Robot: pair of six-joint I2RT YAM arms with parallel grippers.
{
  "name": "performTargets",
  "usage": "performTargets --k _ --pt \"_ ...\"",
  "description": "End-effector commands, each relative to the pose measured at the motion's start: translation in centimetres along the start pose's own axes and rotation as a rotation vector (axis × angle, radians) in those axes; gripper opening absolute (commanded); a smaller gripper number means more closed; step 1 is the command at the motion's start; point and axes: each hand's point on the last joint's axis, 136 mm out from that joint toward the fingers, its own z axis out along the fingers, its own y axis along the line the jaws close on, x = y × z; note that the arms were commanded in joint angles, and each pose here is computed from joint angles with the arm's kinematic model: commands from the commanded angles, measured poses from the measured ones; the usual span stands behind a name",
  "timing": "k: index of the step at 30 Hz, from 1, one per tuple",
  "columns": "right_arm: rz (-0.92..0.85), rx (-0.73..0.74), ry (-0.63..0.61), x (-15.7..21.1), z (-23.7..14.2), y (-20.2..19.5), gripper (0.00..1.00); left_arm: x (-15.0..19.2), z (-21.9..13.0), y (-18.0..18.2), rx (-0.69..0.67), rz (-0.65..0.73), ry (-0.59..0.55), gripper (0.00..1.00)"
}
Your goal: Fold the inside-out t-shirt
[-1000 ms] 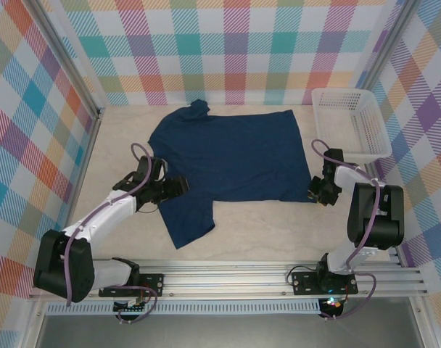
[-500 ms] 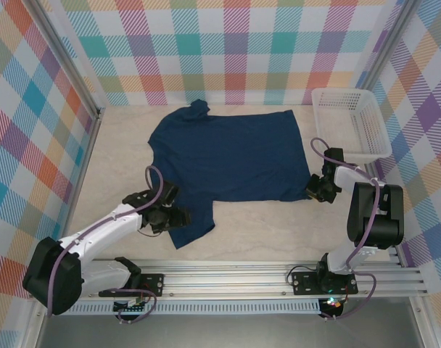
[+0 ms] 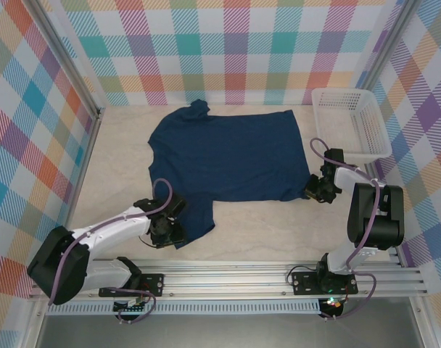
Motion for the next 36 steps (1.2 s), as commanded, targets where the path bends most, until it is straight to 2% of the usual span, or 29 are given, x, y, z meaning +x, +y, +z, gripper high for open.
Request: performTargets --k 1,4,18,27,33,36 --pt "-0.020 -0.027 -0.005 0.5 -0.5 0.4 0.00 0.2 0.6 -0.8 0.010 0.037 0.015 0.44" --pt "-0.023 -0.024 -0.009 0.5 -0.6 0.4 0.00 0.6 1.1 -0.9 0.012 0.046 0.026 0.39" --pt "-0.022 -0.020 -0.007 0.5 -0.7 0.3 0.00 0.4 0.6 -1.0 0.018 0.057 -0.019 0.00" --pt "0.014 -0.034 0.007 2.8 -2.4 0.0 0.00 0.3 -3.9 -0.2 0.015 0.024 -0.089 0.00" --pt "0.060 -0.040 -0.066 4.4 -5.2 -0.6 0.00 1.5 -7.9 1.4 0.056 -0.062 -0.120 0.00" --pt "0.063 -0.023 -0.118 4.3 -6.2 -1.2 0.00 1.0 -10.0 1.9 0.069 -0.088 -0.158 0.00"
